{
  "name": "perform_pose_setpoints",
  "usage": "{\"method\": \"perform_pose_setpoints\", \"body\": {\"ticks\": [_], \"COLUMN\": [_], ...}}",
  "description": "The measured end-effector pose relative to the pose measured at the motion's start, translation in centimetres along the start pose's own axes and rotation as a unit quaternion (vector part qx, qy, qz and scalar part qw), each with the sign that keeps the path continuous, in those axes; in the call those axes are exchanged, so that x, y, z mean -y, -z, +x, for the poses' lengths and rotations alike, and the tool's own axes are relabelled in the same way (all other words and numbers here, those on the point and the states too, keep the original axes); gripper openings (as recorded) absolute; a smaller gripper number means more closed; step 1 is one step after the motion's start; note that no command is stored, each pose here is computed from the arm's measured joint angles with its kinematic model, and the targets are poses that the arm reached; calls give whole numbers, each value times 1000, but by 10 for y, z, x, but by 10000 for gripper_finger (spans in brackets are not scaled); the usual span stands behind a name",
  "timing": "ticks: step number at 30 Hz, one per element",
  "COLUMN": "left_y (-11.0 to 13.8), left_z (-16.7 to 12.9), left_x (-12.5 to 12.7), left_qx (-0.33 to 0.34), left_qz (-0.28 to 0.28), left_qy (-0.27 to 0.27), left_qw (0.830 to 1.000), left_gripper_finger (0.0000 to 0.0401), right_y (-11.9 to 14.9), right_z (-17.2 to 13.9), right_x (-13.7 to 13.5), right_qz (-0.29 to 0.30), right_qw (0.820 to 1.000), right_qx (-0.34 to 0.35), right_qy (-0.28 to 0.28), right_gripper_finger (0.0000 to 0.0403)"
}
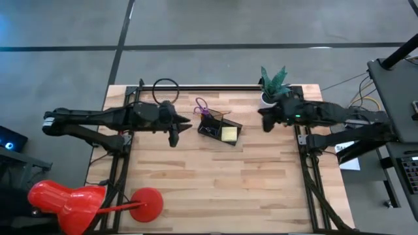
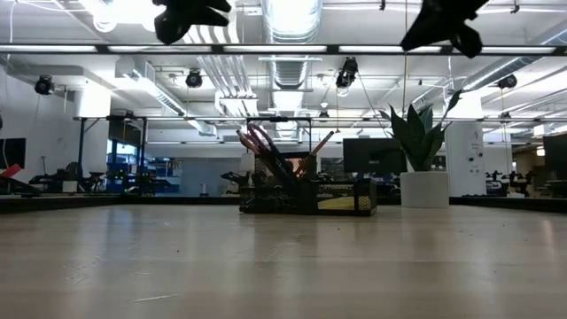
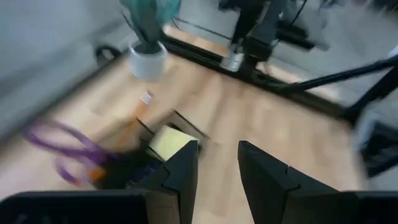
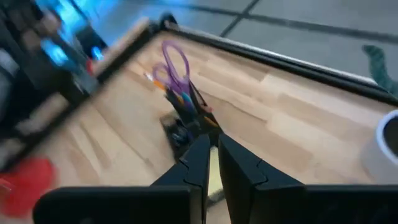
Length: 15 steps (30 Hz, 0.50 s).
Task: Pick and place office supplies into organizer
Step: Return to Home Position
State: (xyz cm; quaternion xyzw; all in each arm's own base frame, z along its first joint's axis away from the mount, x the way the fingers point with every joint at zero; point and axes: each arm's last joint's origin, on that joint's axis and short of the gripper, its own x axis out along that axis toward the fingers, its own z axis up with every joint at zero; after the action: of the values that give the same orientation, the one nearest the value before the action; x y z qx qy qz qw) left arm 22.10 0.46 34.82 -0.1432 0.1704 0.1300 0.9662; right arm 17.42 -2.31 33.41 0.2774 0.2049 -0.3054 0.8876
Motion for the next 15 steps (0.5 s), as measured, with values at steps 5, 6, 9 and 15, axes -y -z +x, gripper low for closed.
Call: {"method": "perform_pose_setpoints", "body": {"ticks": [5,6,9,15], "left_y": [9,13,14,30], "left_z": [-6,-8,-17,-39], "left_x": [4,4,4,-8], "left_qx": [-20,-27,-2,66], "left_qz": [-17,1,-1,-2], "left_qy": [83,103,138,155], "left_qw": [996,994,990,986], "left_gripper_finger": [99,99,99,99], "right_y": [10,12,19,28], "right_z": [-25,-28,-33,-43], "right_x": [16,18,28,36], "right_qz": [14,6,-16,-13], "right_qw": [999,998,998,995], "right_qx": [34,36,44,50], "right_qy": [-40,-47,-38,-86], "right_gripper_finger": [27,27,27,27]}}
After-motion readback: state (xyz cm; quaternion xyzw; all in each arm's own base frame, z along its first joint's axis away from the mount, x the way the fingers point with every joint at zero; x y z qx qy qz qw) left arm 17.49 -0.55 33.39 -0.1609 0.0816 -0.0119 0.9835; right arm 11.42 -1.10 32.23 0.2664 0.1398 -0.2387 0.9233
